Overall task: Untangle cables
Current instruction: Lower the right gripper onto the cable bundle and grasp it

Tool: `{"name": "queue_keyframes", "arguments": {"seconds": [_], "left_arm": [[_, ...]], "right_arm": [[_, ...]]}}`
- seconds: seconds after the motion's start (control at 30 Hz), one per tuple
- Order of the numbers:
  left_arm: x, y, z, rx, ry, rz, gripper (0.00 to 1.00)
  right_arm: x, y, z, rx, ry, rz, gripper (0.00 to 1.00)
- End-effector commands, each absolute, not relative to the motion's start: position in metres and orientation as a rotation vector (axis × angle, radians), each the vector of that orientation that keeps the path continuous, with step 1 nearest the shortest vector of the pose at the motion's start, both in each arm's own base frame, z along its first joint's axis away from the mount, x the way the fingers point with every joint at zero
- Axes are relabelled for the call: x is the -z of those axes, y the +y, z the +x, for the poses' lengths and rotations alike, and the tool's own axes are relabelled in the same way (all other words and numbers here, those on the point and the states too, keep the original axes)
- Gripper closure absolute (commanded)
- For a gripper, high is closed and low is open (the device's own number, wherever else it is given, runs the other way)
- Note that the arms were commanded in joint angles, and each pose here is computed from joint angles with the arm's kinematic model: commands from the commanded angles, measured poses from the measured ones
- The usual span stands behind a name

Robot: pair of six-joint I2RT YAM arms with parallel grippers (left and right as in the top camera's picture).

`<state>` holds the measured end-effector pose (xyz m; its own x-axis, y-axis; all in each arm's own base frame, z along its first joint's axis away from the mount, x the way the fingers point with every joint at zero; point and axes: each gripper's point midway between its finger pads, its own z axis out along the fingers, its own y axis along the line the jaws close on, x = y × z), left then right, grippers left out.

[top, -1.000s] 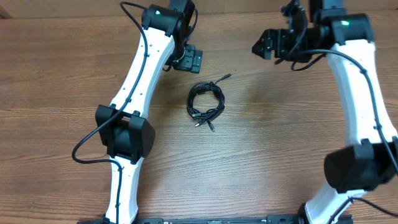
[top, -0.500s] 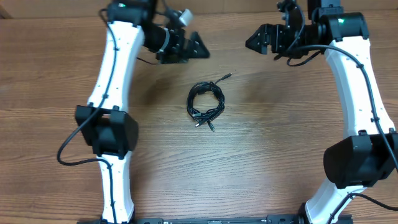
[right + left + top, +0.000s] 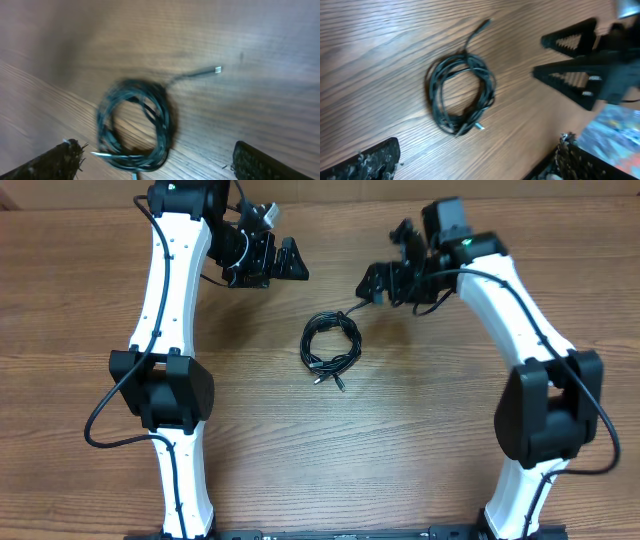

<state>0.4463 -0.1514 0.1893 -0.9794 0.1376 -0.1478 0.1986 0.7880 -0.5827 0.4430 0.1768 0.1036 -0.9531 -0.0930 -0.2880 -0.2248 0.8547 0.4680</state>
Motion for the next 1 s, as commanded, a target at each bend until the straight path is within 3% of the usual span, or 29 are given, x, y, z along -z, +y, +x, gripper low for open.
{"name": "queue_keyframes", "arguments": {"seconds": [0.0,0.17,0.27,0.4,0.5,0.57,0.6,0.73,0.97], "left_arm": [[-0.184,-0.138,0.451,0.811,2.897,0.295,0.0],[-0.181,-0.135,0.452,0.769,2.908,0.296,0.0],[-0.181,-0.134,0.452,0.753,2.911,0.297,0.0],[-0.179,-0.132,0.452,0.735,2.915,0.296,0.0],[-0.18,-0.132,0.454,0.731,2.909,0.298,0.0],[-0.18,-0.132,0.457,0.731,2.894,0.294,0.0],[-0.181,-0.133,0.459,0.731,2.89,0.282,0.0],[-0.181,-0.133,0.461,0.731,2.887,0.259,0.0],[-0.181,-0.133,0.461,0.731,2.887,0.259,0.0]], "right_arm": [[-0.065,0.179,0.428,-0.728,2.863,-0.233,0.08],[-0.042,0.181,0.411,-0.731,2.92,-0.231,0.22],[-0.039,0.182,0.403,-0.74,2.97,-0.132,0.22],[-0.038,0.184,0.395,-0.77,3.057,0.331,0.32],[-0.038,0.184,0.388,-0.767,3.072,0.812,0.3],[-0.036,0.186,0.383,-0.743,3.054,1.077,0.1],[-0.035,0.187,0.381,-0.734,3.04,1.173,0.09],[-0.03,0.201,0.37,-0.695,2.993,1.442,0.17],[-0.027,0.234,0.37,-0.703,2.931,1.489,0.29]]}}
